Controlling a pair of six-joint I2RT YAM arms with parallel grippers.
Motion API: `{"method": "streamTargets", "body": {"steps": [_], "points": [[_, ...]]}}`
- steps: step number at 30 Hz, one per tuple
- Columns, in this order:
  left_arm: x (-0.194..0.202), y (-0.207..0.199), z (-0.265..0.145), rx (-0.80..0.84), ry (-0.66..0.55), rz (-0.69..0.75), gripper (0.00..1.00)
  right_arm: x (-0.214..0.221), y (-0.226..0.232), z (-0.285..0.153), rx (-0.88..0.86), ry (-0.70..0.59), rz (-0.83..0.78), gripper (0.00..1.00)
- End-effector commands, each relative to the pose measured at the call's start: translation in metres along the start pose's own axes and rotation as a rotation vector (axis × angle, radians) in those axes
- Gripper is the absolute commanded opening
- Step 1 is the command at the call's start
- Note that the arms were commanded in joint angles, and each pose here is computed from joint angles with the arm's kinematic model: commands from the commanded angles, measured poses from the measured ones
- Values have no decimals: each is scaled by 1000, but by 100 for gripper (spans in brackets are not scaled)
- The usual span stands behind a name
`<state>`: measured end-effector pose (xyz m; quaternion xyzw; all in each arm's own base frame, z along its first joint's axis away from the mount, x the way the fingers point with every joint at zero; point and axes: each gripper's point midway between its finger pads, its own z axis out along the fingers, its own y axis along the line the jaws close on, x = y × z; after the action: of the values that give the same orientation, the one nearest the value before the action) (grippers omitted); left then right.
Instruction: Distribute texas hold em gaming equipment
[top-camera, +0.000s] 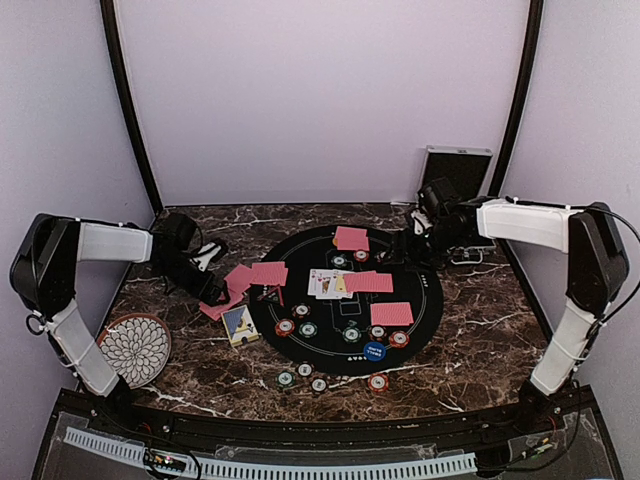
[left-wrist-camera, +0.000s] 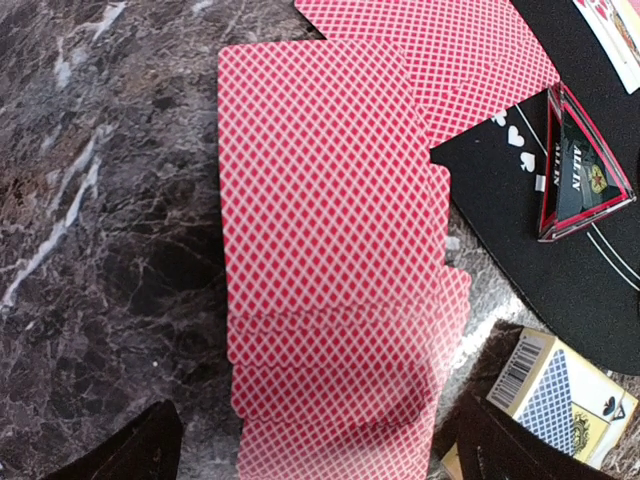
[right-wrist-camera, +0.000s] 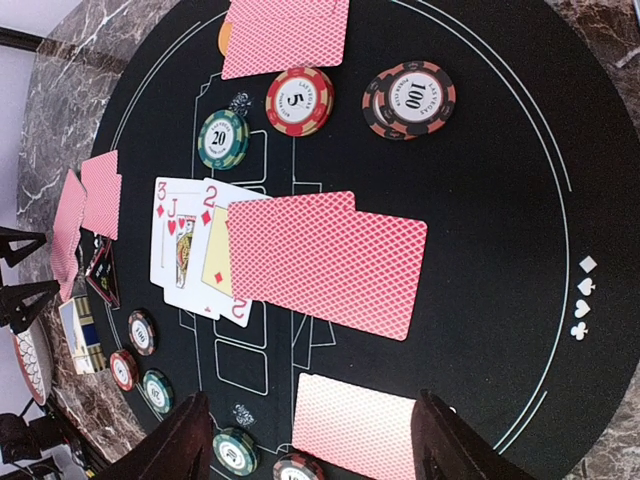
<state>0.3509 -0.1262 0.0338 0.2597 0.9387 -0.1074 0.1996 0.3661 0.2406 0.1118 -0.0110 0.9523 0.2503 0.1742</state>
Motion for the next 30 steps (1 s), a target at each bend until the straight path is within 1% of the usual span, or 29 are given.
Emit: {"method": "streamTargets", "body": {"steps": [1, 6, 7, 9, 11, 15, 19, 22, 25, 27, 30], "points": [[-21, 9, -30, -13, -76, -17, 99, -11, 8, -17, -15, -66, -8, 70], [-43, 17, -45, -21, -158, -10, 99, -14, 6, -19, -11, -81, -3, 72], [-46, 15, -44, -2, -162, -6, 99, -14, 6, -19, -12, -82, -2, 72], [-66, 12, -48, 38, -189, 4, 99, -14, 6, -19, -13, -82, 1, 72], [-77, 9, -44, 67, -199, 13, 99, -13, 6, -19, -13, -83, 6, 72], [-94, 8, -29, 57, -200, 98, 99, -13, 6, -22, -9, -86, 7, 73], [-98, 4, -12, 42, -179, 194, 99, -15, 7, -25, -7, -90, 5, 75], [-90, -8, 1, 58, -141, 272, 99, -16, 9, -26, -15, -93, 4, 76], [-77, -17, 13, 45, -105, 403, 99, -18, 11, -26, -26, -93, 4, 76], [-74, -18, 17, 41, -99, 452, 99, -17, 12, -26, -31, -91, 3, 76], [-73, -15, 26, 34, -73, 477, 99, -16, 12, -26, -31, -88, 3, 76]]}}
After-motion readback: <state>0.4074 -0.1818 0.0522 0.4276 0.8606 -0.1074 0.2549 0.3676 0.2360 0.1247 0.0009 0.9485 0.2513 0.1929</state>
